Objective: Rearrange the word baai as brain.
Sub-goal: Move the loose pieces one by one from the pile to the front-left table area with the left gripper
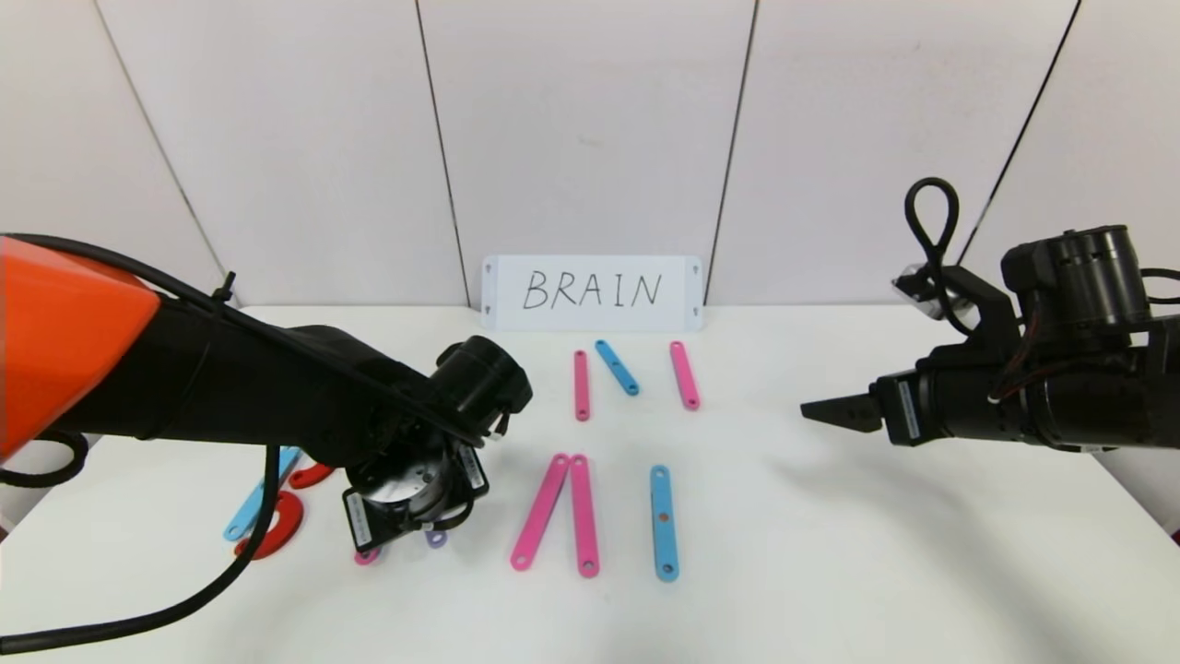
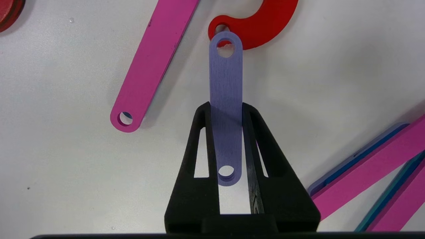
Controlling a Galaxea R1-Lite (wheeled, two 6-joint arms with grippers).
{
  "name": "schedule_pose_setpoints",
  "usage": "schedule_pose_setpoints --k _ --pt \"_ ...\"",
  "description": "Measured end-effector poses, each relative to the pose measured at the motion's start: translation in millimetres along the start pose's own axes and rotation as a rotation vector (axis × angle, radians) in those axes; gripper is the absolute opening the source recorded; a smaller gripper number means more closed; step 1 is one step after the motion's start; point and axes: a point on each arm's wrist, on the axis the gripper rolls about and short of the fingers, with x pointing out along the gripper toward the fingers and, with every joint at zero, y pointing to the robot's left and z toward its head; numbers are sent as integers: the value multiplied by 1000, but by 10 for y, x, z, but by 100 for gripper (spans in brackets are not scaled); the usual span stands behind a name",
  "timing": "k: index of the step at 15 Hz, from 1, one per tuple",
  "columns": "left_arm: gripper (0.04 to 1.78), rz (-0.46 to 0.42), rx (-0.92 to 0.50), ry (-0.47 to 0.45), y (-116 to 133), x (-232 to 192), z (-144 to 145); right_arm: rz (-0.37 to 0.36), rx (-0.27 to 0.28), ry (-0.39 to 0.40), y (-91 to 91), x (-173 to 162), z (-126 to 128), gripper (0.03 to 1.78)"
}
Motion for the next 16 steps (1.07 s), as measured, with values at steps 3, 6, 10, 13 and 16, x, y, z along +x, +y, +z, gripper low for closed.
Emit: schedule_pose_setpoints --k 3,6,10,13,16 --pt "27 20 0 -10 10 19 -49 -1 0 0 0 -3 0 174" --pt "27 34 -13 -11 34 34 -77 -1 0 -1 1 -3 1 174" --pt "27 41 -13 -8 50 47 -99 0 0 -1 1 -3 1 174" --pt "27 43 -18 -6 42 51 -124 0 0 -1 1 -3 1 174" --pt "28 50 -13 -7 36 70 -137 0 0 -1 1 -5 1 174"
